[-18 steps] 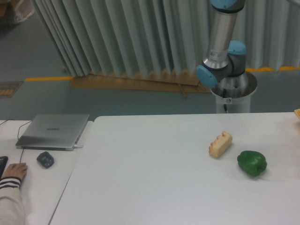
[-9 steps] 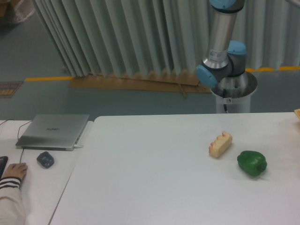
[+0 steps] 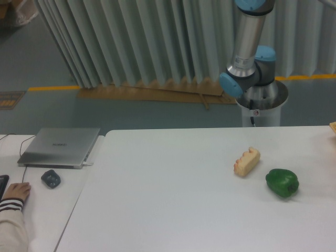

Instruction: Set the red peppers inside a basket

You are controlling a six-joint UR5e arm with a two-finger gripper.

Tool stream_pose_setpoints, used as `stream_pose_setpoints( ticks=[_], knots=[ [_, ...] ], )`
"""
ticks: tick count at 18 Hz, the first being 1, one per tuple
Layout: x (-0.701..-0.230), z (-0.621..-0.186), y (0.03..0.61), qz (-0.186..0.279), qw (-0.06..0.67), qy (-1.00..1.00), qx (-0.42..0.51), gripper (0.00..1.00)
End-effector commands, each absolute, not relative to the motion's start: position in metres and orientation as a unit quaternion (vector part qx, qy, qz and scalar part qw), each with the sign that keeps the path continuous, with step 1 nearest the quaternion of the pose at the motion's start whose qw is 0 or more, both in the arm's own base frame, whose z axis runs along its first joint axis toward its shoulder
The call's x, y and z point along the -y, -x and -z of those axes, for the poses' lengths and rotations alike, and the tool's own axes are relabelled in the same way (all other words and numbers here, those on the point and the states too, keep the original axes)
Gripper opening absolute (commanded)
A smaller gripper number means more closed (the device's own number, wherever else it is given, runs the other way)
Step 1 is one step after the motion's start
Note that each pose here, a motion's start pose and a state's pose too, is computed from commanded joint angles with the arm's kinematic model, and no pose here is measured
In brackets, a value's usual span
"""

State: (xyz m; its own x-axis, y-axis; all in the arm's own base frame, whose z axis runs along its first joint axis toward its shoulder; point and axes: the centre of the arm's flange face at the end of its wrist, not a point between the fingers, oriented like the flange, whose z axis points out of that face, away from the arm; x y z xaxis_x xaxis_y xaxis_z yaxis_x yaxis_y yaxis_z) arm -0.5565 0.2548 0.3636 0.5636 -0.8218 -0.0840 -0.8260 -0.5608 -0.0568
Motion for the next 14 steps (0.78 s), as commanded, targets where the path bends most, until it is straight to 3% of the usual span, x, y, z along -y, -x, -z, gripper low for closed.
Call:
stream_pose_setpoints(
  ticks=[14],
  knots=[
    [-0.329,-0.38,0.518,-0.032,0.046,0.893,-0.446,1.0]
  ],
)
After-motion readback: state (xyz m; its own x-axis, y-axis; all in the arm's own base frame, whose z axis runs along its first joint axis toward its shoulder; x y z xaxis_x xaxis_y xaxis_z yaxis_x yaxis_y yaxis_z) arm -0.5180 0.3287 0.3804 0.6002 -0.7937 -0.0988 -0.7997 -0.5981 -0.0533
